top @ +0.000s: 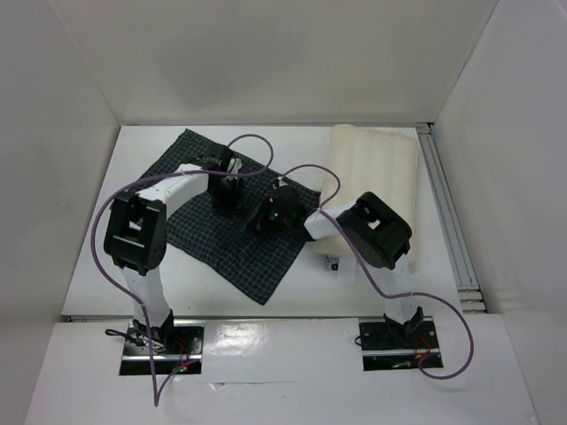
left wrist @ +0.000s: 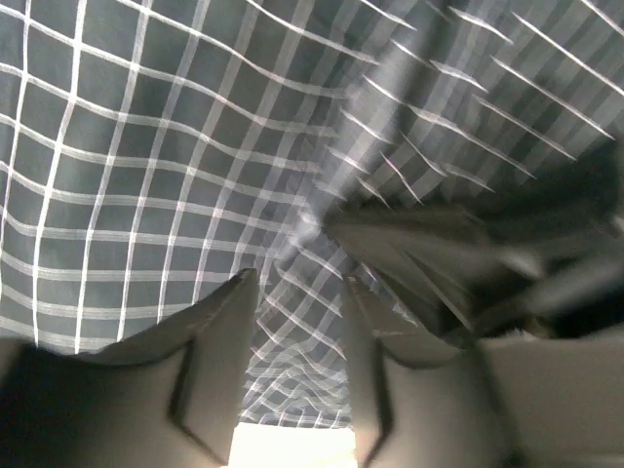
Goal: Put the pillow into the pillowcase
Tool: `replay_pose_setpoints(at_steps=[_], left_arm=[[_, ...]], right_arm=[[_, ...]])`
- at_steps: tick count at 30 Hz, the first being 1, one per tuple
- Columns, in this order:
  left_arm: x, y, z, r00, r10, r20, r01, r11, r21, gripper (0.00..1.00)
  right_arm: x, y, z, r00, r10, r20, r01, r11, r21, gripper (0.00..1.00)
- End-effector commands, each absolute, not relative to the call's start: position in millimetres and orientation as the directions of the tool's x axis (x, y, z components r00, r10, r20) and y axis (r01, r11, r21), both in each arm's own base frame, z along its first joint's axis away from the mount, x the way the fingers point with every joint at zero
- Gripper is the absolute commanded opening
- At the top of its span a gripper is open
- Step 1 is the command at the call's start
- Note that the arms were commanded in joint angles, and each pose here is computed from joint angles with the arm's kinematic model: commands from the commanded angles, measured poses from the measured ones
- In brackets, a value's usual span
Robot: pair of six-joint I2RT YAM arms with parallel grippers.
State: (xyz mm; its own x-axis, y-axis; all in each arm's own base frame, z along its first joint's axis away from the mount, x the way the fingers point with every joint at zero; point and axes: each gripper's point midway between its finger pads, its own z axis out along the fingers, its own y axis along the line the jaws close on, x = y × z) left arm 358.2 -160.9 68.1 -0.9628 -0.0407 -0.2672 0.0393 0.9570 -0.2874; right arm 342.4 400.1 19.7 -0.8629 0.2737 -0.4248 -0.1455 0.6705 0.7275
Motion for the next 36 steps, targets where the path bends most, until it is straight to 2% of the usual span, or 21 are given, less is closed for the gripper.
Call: replay_pose_setpoints(at_steps=[1, 4, 9, 11, 14, 16, 19, 21, 22, 29, 36], left_arm=[[363, -157, 47, -0.97, -0.04, -0.239, 0.032, 0.957, -0.287, 0.56], [361, -154, 33, -0.976, -0.031, -0.216, 0.024, 0.968, -0.25, 0.63], [356, -152, 10, -0.982, 0.0, -0.188, 0.032, 0.986, -0.166, 0.63], [353, -152, 1, -0.986, -0.008, -0.165, 0.019, 0.987, -0.16, 0.57], [356, -162, 3, -0.985, -0.024, -0.172, 0.013, 0.977, -0.212, 0.53], [355, -161, -2, -0.987, -0.024, -0.159, 0.01, 0.978, -0.208, 0.44], [356, -156, -4, -0.987, -0.025, -0.157, 0.003, 0.984, -0.177, 0.17], [353, -151, 2, -0.988, -0.035, -0.151, -0.011, 0.988, -0.152, 0.06], [361, -151, 16, -0.982, -0.037, -0.187, -0.009, 0.989, -0.149, 0.01], [370, -143, 82, -0.959, -0.005, -0.284, 0.029, 0.993, -0.117, 0.0], [374, -135, 118, -0.954, -0.021, -0.299, 0.067, 0.958, -0.279, 0.0]], right_arm=[[322, 389, -16, -0.9, 0.249, -0.359, -0.085, 0.706, 0.703, 0.0], [317, 385, -19, -0.903, 0.246, -0.353, -0.079, 0.712, 0.698, 0.0], [320, 375, -24, -0.901, 0.261, -0.348, -0.061, 0.717, 0.694, 0.0], [320, 375, -24, -0.901, 0.261, -0.348, -0.061, 0.717, 0.694, 0.0], [319, 374, -28, -0.903, 0.258, -0.343, -0.056, 0.722, 0.69, 0.0], [319, 374, -28, -0.903, 0.258, -0.343, -0.056, 0.722, 0.69, 0.0], [319, 374, -28, -0.903, 0.258, -0.343, -0.056, 0.722, 0.69, 0.0], [319, 374, -28, -0.903, 0.258, -0.343, -0.056, 0.722, 0.69, 0.0], [319, 374, -28, -0.903, 0.258, -0.343, -0.056, 0.722, 0.69, 0.0], [318, 366, -40, -0.91, 0.243, -0.337, -0.032, 0.768, 0.64, 0.0], [319, 354, -52, -0.902, 0.257, -0.346, 0.003, 0.806, 0.592, 0.0]])
